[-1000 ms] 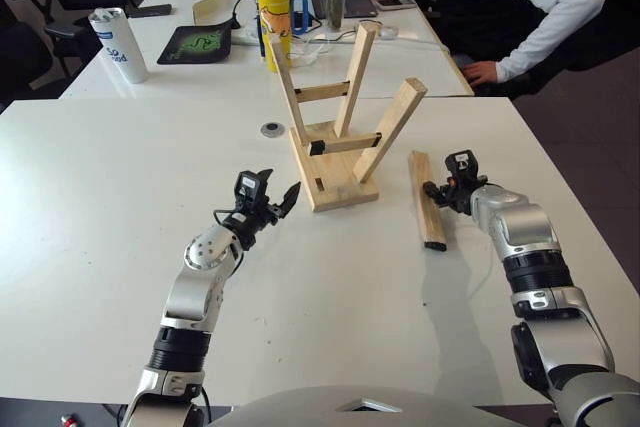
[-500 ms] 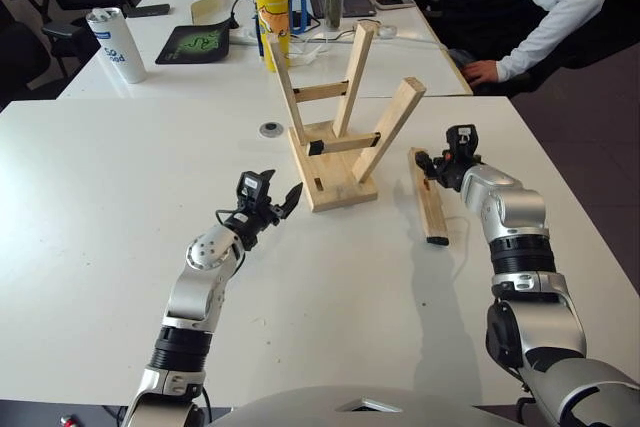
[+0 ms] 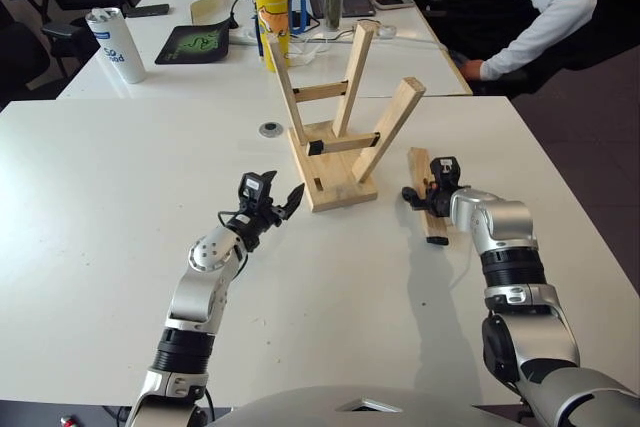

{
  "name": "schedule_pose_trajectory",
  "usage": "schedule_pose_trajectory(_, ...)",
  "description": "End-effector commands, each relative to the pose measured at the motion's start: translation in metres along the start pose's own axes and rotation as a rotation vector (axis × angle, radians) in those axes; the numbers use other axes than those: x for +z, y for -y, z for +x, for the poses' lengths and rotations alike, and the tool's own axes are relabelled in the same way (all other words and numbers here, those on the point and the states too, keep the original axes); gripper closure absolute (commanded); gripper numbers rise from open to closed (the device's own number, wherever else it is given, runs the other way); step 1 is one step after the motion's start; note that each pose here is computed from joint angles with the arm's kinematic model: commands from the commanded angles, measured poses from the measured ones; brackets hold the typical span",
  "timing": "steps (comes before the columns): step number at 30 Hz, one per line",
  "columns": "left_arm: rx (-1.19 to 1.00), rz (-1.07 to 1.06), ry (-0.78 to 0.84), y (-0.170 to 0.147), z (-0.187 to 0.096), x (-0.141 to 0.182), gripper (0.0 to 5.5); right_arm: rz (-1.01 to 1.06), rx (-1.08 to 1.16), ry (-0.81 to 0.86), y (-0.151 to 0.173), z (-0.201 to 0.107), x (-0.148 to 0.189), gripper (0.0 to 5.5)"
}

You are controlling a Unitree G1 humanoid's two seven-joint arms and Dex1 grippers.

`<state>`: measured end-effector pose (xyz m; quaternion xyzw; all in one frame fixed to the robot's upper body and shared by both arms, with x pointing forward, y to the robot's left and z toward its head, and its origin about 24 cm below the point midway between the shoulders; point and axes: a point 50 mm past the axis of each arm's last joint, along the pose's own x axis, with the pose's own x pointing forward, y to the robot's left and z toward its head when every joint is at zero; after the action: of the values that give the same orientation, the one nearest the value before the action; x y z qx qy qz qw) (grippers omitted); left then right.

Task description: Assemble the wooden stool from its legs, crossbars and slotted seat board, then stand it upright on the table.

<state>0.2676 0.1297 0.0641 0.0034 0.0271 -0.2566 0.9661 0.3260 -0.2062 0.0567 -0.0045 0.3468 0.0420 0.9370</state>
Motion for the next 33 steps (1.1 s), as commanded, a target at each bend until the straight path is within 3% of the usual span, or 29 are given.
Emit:
schedule_pose_trajectory(1, -0.002, 0.005, -0.006, 0.001, -0.001, -0.001, 2.08, 0.072, 0.01, -0.068, -0.002, 0.003, -0.013, 1.67)
schedule_pose_trajectory(12, -0.004, 0.01, 0.004, -0.003, 0.004, 0.002, 2.08, 0.087, -0.108, 0.037, 0.012, 0.008, 0.006, 3.41)
schedule_pose_trajectory(21, 0.028, 0.006, 0.027, -0.011, 0.001, 0.008, 2.08, 0.031, -0.162, 0.424, 0.016, -0.007, 0.081, 3.45)
schedule_pose_trajectory(25, 0.043, -0.007, 0.089, -0.015, -0.001, 0.02, 2.08, -0.014, -0.188, 0.673, 0.019, -0.029, 0.122, 3.45)
schedule_pose_trajectory(29, 0.036, -0.184, 0.328, -0.02, -0.007, 0.062, 2.08, -0.065, -0.263, 1.066, 0.02, -0.082, 0.176, 3.45)
schedule_pose_trajectory(33, -0.038, -0.327, 0.491, -0.017, -0.014, 0.096, 2.08, -0.101, -0.071, 1.291, -0.005, -0.124, 0.209, 3.45)
